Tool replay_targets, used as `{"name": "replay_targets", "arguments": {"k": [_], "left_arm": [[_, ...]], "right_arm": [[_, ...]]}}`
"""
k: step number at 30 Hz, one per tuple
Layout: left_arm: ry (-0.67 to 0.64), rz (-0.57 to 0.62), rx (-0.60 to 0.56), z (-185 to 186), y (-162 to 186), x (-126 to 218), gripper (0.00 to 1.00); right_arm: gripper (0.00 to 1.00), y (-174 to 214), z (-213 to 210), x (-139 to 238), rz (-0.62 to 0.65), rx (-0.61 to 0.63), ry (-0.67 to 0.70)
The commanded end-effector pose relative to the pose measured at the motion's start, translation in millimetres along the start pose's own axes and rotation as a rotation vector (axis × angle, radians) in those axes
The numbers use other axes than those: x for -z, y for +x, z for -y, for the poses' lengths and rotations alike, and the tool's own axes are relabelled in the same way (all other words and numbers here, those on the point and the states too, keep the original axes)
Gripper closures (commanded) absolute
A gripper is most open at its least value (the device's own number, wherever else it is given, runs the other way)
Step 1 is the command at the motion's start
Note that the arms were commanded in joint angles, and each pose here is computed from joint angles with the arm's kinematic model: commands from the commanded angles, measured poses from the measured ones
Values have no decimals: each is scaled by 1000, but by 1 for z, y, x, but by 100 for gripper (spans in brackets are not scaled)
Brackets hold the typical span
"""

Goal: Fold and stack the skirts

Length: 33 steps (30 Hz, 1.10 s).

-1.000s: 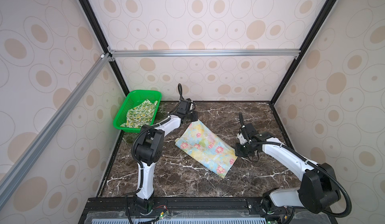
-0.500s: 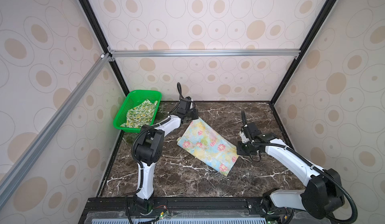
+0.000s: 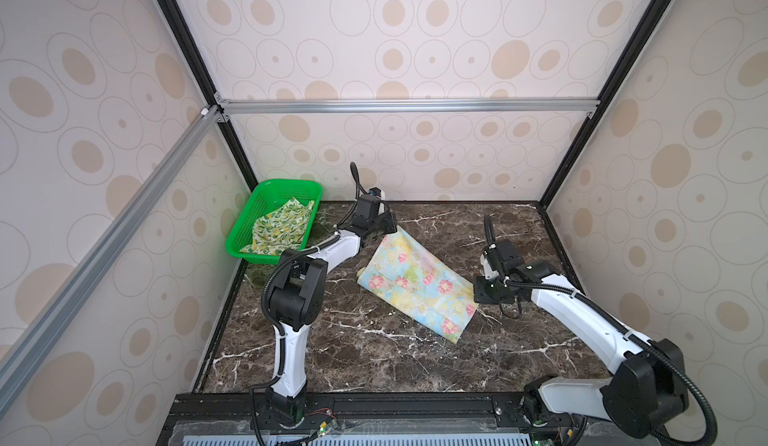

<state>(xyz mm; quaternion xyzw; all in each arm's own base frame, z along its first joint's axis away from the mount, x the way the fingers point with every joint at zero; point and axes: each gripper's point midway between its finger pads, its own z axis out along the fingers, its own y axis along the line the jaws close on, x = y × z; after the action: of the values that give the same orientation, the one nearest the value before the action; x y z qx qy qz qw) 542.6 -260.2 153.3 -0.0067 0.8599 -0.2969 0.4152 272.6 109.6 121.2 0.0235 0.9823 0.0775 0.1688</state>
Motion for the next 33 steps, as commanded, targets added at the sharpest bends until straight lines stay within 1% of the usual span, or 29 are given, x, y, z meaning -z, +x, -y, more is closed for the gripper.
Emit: {"name": "replay_targets", "arguments": {"k": [1,4,7,12,16,24,28,29,30,31,32,33], "left_arm": [[47,62,24,3,-14,-15,100],[55,69,38,1,-13,-21,100],[56,88,33,4,-18,-16,100],[65,97,23,6,-22,-16,100],[107,123,36,10,-21,-18,100],[129,110,62,4,-11,-47,100],[137,104,76,-3,-3,-63,100],[141,95,78,-5,1,-69,91],[145,88,84,-6,4,-73,76],[148,85,88,-7,5,-77,58],[151,86,91,-8,7,-79,48],[148,89,96,-9,7,-80,42]], "right_arm": [[100,-8,3,-5,10,17,40],[100,-9,4,-8,4,21,52],[100,-10,3,-5,16,21,41],[100,-13,8,-1,42,28,68],[100,-15,12,-6,45,25,98],[100,-28,21,-27,47,44,174],[100,-34,31,-43,55,39,243],[100,-37,34,-46,65,39,264],[100,-40,36,-49,73,40,278],[92,-43,39,-53,85,41,297],[84,-46,42,-56,93,40,324],[74,-49,45,-59,98,37,339]]}}
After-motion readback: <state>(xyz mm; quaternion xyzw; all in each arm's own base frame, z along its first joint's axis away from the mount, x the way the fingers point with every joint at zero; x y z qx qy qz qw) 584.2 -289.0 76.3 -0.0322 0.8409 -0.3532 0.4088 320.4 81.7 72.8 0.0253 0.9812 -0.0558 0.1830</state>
